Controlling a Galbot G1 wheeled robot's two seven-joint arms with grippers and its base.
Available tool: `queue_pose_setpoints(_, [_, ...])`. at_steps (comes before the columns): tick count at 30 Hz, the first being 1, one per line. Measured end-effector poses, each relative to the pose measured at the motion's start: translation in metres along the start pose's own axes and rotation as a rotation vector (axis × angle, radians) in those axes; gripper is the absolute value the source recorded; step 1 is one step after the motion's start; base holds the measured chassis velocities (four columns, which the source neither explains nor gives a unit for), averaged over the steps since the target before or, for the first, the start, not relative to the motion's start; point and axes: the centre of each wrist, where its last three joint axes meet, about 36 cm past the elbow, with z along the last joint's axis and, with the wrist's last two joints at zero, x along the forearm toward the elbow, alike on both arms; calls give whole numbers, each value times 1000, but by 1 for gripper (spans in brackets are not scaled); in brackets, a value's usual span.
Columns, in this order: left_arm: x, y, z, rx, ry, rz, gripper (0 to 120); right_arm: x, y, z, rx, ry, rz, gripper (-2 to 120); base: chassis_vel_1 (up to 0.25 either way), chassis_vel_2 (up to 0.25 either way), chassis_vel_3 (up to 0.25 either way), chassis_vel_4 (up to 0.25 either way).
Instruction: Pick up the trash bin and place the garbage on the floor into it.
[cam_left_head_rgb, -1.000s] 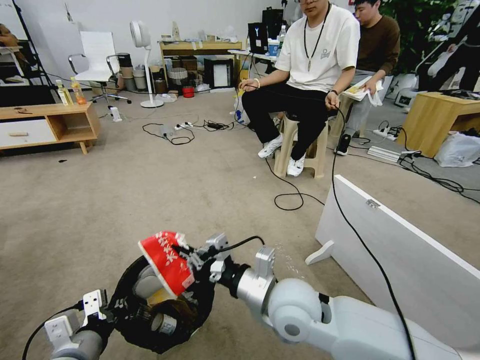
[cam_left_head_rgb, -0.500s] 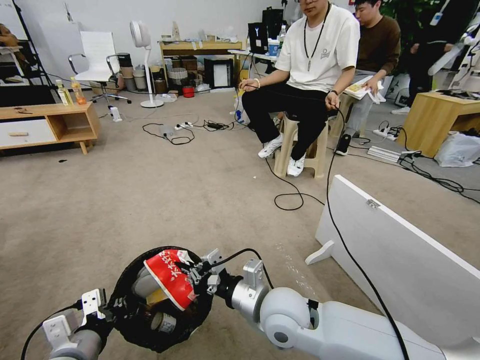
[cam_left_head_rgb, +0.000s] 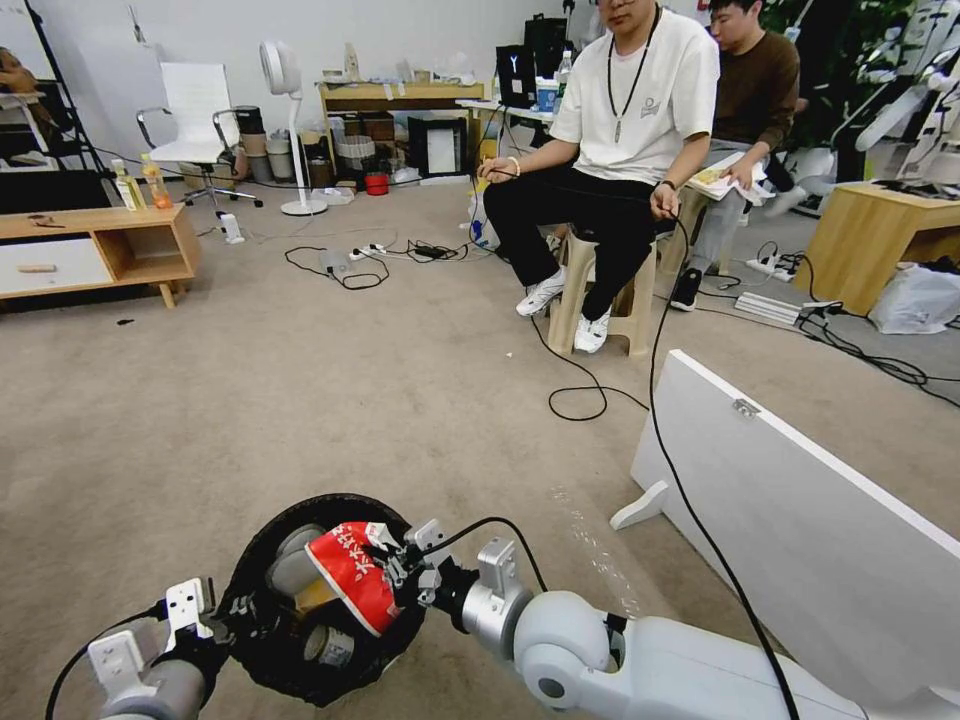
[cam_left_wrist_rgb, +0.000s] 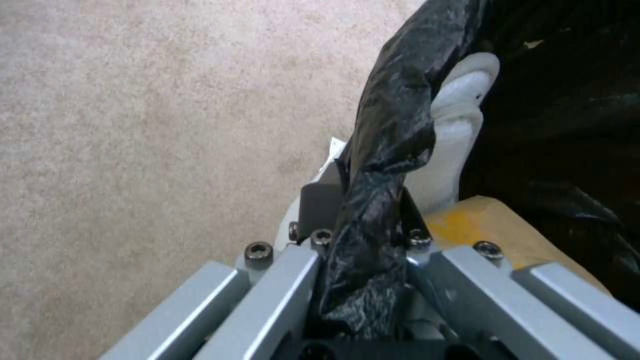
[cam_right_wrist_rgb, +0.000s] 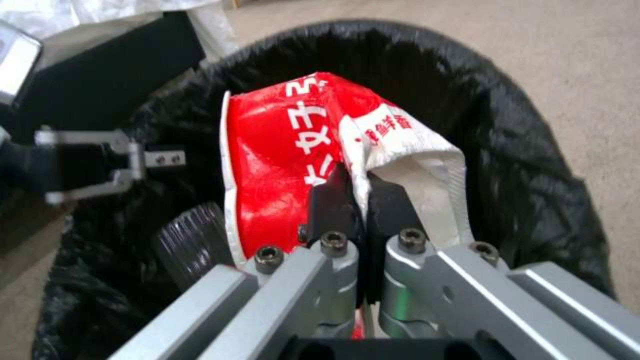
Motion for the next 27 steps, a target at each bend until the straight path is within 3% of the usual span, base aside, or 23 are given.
queue_pose_setpoints(23, [-2,1,3,8,6,3,2,-6,-6,16,-8,38,30,3,0,0,0,0])
queue_pose_setpoints(25, [-2,1,4,7,6,2,2,-5,-8,16,-8,37,36,21,0,0,0,0])
queue_pose_setpoints(27, [-2,1,4,7,6,1,2,-4,-8,13,-7,30,37,28,0,0,0,0])
